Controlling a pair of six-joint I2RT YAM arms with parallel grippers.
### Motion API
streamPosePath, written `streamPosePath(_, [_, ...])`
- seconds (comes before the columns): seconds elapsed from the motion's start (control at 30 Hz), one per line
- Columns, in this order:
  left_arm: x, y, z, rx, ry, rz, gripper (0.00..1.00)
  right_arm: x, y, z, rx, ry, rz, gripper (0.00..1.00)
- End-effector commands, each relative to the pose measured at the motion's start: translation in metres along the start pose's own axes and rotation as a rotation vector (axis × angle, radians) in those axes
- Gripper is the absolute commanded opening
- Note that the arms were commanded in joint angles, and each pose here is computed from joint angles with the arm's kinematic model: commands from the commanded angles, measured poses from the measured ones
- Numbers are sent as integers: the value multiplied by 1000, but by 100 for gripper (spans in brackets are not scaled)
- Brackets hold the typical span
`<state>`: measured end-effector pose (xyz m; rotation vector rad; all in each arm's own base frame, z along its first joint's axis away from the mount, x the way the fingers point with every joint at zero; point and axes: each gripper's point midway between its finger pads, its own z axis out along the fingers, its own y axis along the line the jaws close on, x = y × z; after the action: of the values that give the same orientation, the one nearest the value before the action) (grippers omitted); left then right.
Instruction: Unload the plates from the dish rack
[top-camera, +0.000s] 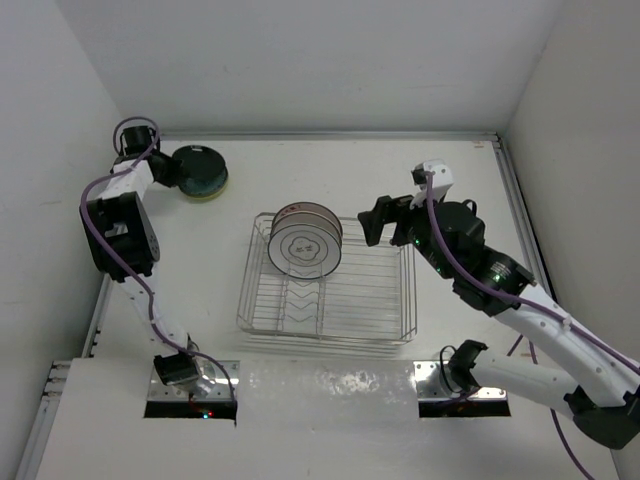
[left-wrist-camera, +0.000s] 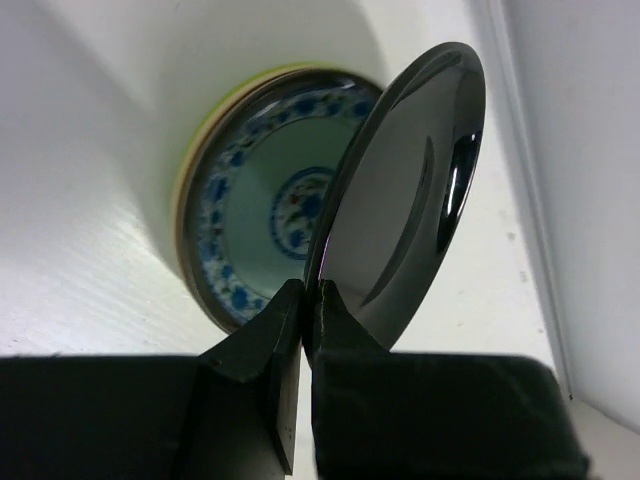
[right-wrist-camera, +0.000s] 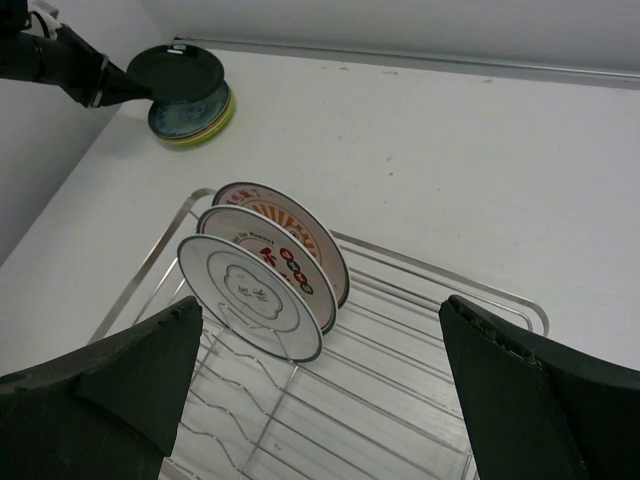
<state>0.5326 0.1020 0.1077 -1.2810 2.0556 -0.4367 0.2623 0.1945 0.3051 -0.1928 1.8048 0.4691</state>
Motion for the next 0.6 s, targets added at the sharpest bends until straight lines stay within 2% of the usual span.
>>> streamPosePath(0.0, [-10,-14,-6,55,-7,6,0,-3,-3,4,17,-15,-25,99])
streamPosePath(0.07, [-7,-7,0,43,0,1,0,-3,-1,7,11,-17,-26,99])
streamPosePath(0.1, [-5,-6,2,40,6,4,10,-3,1,9,4,-13,-27,99])
streamPosePath(0.13, [-1,1,8,21,25,2,15,3,4,13,-8,7,-35,99])
streamPosePath(0.27, [1,8,10,-7,29,7,23,10,18,24,-68,50,-70,99])
streamPosePath(0.3, [-1,10,8,-19,16,9,33,14,26,25,-113,70,-71,99])
streamPosePath(0.33, [-2,12,6,-29,11,7,38,16,30,27,-134,81,-89,99])
streamPosePath(0.37, [-2,12,4,-32,6,9,52,19,36,30,-160,101,-97,99])
streamPosePath(0.43, [-4,16,-3,-56,-9,6,68,21,38,33,-170,116,-117,99])
streamPosePath(0.47, [-5,16,-5,-63,-16,5,81,24,40,36,-176,132,-126,99])
streamPosePath(0.5, [-6,16,-9,-66,-22,8,86,25,42,38,-183,139,-141,99])
streamPosePath(0.53, [-6,16,-12,-72,-18,18,98,28,47,43,-212,163,-180,99])
streamPosePath(0.57, [-5,17,-15,-78,-12,25,100,31,51,45,-238,179,-208,99])
